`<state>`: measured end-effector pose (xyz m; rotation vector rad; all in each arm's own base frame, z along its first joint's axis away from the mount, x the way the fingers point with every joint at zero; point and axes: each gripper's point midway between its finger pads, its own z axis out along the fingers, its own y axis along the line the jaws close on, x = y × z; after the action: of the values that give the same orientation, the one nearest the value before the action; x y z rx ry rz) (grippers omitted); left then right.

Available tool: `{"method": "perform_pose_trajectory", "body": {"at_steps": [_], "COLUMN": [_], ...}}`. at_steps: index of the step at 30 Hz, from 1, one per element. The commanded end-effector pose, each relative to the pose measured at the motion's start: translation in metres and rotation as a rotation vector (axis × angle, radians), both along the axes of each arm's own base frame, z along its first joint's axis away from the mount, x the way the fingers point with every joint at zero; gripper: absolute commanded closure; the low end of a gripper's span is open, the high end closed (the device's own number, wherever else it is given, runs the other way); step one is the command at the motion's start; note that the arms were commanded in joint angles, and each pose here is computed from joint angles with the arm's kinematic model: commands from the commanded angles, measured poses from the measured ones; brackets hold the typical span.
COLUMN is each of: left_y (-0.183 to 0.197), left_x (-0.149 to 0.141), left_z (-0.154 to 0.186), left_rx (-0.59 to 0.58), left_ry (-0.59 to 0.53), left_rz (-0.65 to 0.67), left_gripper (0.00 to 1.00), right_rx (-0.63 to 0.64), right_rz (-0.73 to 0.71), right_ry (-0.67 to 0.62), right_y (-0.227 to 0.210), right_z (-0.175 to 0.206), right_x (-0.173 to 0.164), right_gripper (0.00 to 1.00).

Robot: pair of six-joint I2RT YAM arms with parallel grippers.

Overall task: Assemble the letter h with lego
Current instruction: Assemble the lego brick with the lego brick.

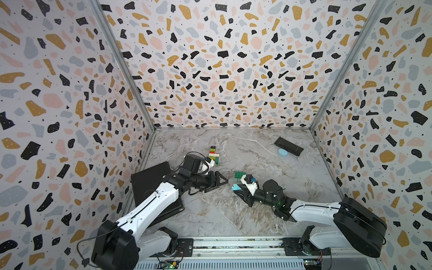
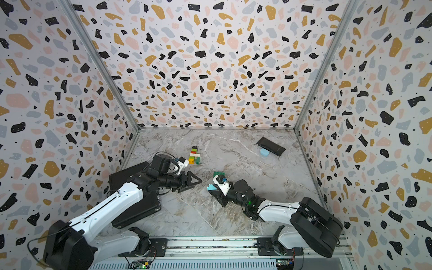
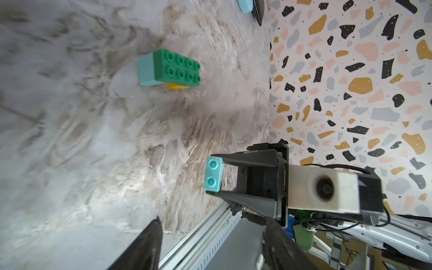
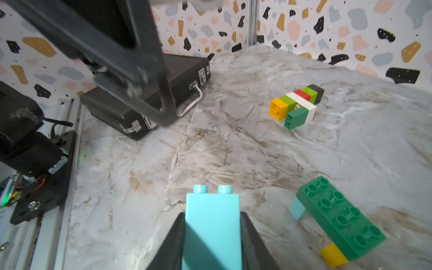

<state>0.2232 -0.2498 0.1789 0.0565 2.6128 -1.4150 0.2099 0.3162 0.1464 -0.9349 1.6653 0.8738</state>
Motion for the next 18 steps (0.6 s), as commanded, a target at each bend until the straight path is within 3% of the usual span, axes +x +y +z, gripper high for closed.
{"method": "perform_pose_trajectory", "body": {"at_steps": [1,7,18], "left_y": [-0.031,-0.044,-0.059], "left_x": [0.003,0.011,0.006], "left_z": [0.031,0.026,0.013], "left_rx": [-0.133,-0.116,-0.097], "left_ry": [-0.028,-0.002,0.040], "left_rz": [-0.079,-0.088,-0.142], "left_gripper": [0.32,0.43,0.75], "right_rx": [0.058,0.045,0.051], "right_rz": [0.014,0.013,0.025], "right_ry": [-0.023,-0.051,-0.043], "right_y": [-0.001,-0.008,-0.009], "right_z": [0.020,0.030,0.034], "right_x": [-0.004,-0.007,-0.008], "right_gripper": [1.00,1.00,1.00]}}
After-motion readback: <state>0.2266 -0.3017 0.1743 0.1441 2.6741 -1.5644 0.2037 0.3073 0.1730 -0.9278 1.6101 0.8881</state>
